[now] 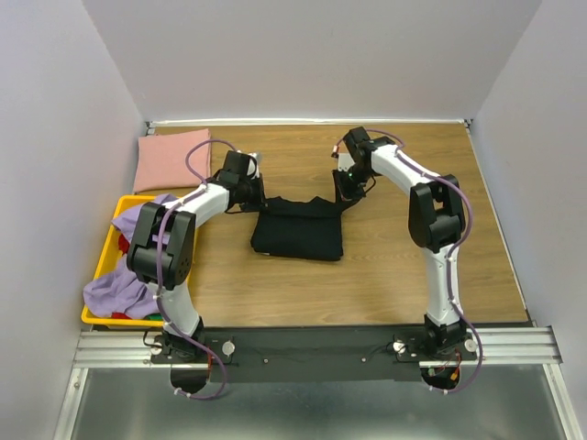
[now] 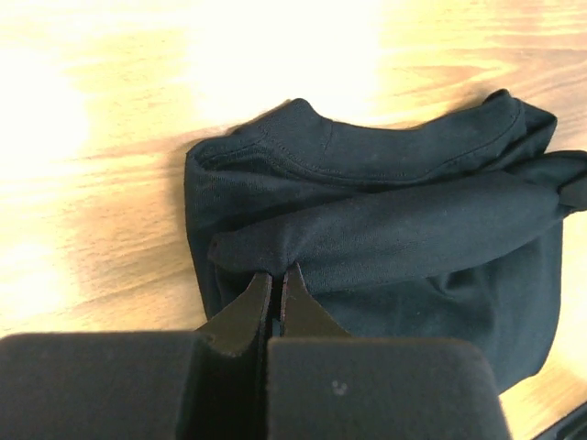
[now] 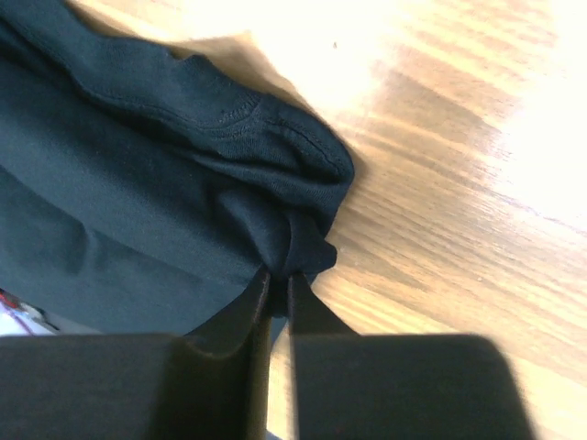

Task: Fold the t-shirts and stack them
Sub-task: Fold the tshirt

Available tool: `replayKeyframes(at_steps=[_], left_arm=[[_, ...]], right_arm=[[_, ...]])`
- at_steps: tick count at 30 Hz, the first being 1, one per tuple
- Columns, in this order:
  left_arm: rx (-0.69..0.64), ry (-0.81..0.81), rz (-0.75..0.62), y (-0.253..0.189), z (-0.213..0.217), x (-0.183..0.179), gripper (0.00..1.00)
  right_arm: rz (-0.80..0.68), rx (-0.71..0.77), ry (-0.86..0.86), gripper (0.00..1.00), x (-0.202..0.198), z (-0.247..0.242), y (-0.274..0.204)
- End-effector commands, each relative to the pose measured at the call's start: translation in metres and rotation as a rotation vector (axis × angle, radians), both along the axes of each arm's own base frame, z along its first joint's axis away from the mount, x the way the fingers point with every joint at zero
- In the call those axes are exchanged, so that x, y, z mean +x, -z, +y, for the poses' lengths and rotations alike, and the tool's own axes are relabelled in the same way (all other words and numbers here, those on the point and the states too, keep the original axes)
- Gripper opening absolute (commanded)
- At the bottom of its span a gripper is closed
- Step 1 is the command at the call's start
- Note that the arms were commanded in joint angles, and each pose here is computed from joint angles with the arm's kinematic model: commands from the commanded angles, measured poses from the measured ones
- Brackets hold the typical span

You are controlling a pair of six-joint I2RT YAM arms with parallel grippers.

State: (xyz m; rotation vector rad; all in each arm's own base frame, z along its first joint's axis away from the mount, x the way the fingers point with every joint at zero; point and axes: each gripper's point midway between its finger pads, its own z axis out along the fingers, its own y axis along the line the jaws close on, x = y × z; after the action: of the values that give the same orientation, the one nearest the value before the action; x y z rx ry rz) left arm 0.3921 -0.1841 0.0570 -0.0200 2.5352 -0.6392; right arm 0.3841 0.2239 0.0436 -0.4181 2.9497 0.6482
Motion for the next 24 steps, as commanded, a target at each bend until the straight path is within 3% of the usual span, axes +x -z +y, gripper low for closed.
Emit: replayKeyframes(at_steps=[1, 6, 7, 8, 9, 12, 17, 24], left_arm=[[0.036, -0.06, -0.081, -0.008, 0.013, 0.022, 0.0], [0.033, -0.075, -0.124, -0.025, 0.016, 0.022, 0.0], [0.031, -0.085, -0.133, -0.028, 0.018, 0.022, 0.0], [0.019, -0.097, -0.166, -0.041, 0.019, 0.023, 0.0], [0.019, -0.098, -0.169, -0.042, 0.02, 0.019, 0.0], [-0.001, -0.121, -0.203, -0.056, 0.022, 0.013, 0.0], [-0.036, -0.173, -0.229, -0.059, 0.028, 0.003, 0.0], [-0.11, -0.237, -0.173, -0.018, 0.032, -0.003, 0.0]], right_arm=[[-0.069, -0.022, 0.024, 0.24, 0.02, -0.007, 0.003], [-0.149, 0.025, 0.042, 0.36, 0.03, 0.0, -0.029], [-0.164, 0.041, 0.042, 0.33, 0.031, 0.001, -0.035], [-0.2, 0.06, 0.047, 0.17, 0.034, 0.003, -0.047], [-0.214, 0.068, 0.049, 0.12, 0.035, 0.004, -0.052], [-0.232, 0.105, 0.048, 0.05, 0.035, 0.009, -0.067], [-0.222, 0.159, 0.046, 0.06, 0.036, 0.018, -0.068], [-0.224, 0.185, 0.067, 0.16, 0.043, 0.025, -0.04]])
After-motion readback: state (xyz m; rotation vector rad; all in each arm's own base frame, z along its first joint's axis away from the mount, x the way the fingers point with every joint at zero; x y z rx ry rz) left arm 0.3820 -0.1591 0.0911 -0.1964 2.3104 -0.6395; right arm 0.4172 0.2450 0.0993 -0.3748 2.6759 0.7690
